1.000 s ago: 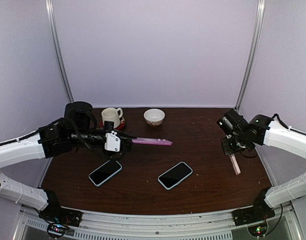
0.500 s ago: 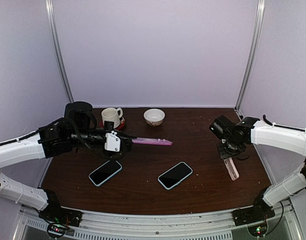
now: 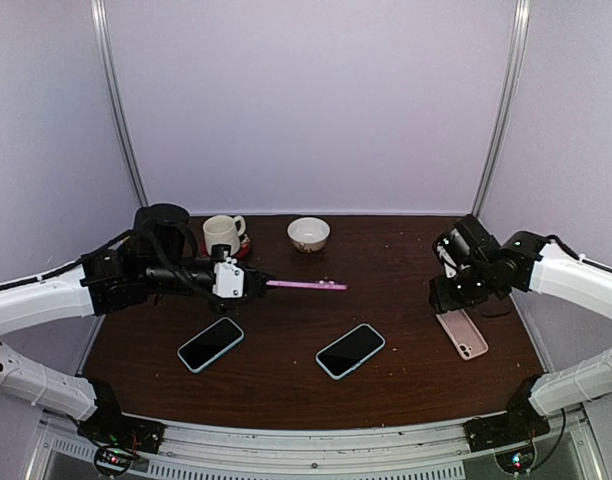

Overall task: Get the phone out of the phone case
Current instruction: Place the phone case at the center of the board, then pass from the left arm to the right

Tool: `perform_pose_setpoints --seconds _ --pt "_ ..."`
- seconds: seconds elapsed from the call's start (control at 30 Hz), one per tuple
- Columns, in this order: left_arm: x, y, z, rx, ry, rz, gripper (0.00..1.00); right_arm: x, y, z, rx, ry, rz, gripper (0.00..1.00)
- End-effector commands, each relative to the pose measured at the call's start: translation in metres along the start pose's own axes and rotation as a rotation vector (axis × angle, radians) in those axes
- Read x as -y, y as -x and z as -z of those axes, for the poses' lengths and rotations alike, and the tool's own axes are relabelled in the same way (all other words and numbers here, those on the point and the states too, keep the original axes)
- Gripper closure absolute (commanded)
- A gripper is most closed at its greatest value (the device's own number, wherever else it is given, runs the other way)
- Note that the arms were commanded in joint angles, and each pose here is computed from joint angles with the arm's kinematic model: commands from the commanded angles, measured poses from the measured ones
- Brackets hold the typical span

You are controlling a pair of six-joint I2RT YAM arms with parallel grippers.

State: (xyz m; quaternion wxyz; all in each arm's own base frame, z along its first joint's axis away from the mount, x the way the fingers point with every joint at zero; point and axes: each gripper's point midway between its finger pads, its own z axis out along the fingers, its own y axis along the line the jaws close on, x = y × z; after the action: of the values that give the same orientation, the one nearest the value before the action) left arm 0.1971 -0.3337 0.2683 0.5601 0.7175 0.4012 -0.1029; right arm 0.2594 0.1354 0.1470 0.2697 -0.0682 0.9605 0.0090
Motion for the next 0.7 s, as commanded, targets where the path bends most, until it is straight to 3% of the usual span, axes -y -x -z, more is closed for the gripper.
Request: perform_pose_setpoints --seconds 0.0,0.27,0.47,0.67 --pt "-0.04 0.034 0.008 0.128 0.1 0.16 1.0 -0.028 0.019 0.028 0.078 0.189 0.037 0.46" --pt "-0.052 0.04 0.011 0.153 0.096 0.572 1.0 -0.048 0.055 0.089 0.329 0.376 0.092 0.17" --pt "-0.053 0.03 0.003 0.108 0.077 0.925 1.0 -0.067 0.068 0.137 0.468 0.531 0.18 0.14" --pt "-0.05 0.019 -0.005 0.019 0.058 1.211 1.0 -0.09 0.065 0.166 0.524 0.645 0.281 0.08"
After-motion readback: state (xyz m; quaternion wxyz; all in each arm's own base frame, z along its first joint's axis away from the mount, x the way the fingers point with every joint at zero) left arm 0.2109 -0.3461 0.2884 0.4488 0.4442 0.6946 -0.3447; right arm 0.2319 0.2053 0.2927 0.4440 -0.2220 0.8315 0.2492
